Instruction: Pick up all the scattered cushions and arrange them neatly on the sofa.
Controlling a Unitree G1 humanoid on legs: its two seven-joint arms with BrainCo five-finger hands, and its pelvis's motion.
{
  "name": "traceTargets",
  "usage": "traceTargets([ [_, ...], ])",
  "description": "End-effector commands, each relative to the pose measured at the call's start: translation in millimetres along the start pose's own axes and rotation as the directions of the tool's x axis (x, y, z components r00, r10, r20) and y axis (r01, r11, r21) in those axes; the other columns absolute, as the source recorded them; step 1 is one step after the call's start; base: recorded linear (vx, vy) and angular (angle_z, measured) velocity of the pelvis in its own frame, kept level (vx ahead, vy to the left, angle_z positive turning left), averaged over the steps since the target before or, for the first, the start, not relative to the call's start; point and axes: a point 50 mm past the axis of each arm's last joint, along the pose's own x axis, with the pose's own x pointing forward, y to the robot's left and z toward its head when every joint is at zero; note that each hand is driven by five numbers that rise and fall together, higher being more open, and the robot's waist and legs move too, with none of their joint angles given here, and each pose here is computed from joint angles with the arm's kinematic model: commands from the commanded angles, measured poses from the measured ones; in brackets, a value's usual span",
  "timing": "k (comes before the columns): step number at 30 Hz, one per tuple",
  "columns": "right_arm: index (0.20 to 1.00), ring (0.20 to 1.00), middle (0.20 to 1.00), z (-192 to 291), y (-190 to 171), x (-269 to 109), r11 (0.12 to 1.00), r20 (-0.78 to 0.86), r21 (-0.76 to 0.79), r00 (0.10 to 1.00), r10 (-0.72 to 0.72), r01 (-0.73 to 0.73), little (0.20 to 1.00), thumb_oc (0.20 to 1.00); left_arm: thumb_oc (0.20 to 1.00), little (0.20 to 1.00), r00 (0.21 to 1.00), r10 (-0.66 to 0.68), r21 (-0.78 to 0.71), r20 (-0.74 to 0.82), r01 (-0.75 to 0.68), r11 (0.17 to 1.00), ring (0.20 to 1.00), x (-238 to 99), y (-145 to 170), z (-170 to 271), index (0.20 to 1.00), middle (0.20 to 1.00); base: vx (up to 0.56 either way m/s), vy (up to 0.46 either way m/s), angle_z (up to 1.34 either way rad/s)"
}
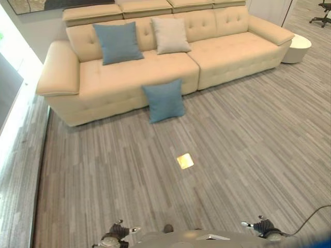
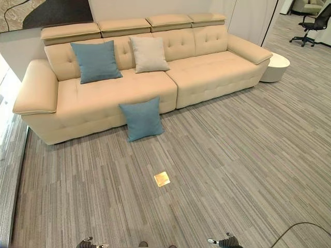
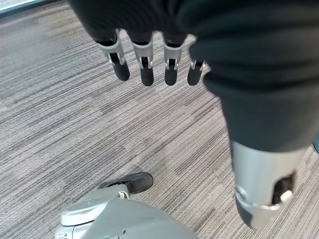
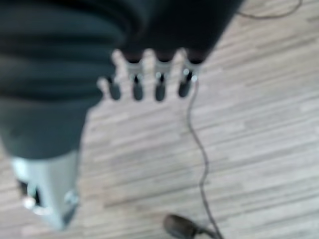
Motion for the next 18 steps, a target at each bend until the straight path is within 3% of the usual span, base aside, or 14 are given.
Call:
traceTargets([
  [1,1.0,1.0,1.0,20.4,-13.0,4.7,0.998,0.047,-0.055,0.998,-0.031,0.033,1.0,1.0,1.0,1.0,0.999,0.01,0.042,0.034,-0.012,0.999,1.0,5.2,4.0,22.2,1.0,1.0,0.0,0.0,0.0],
  [18,1.0,1.0,1.0,51.5,-12.5,6.1,0.995,0.133,-0.096,0.991,-0.024,0.037,1.0,1.0,1.0,1.0,0.996,0.025,0.017,0.082,-0.027,1.0,1.0,7.1,10.4,39.1,1.0,1.0,-0.01,0.039,-0.08],
])
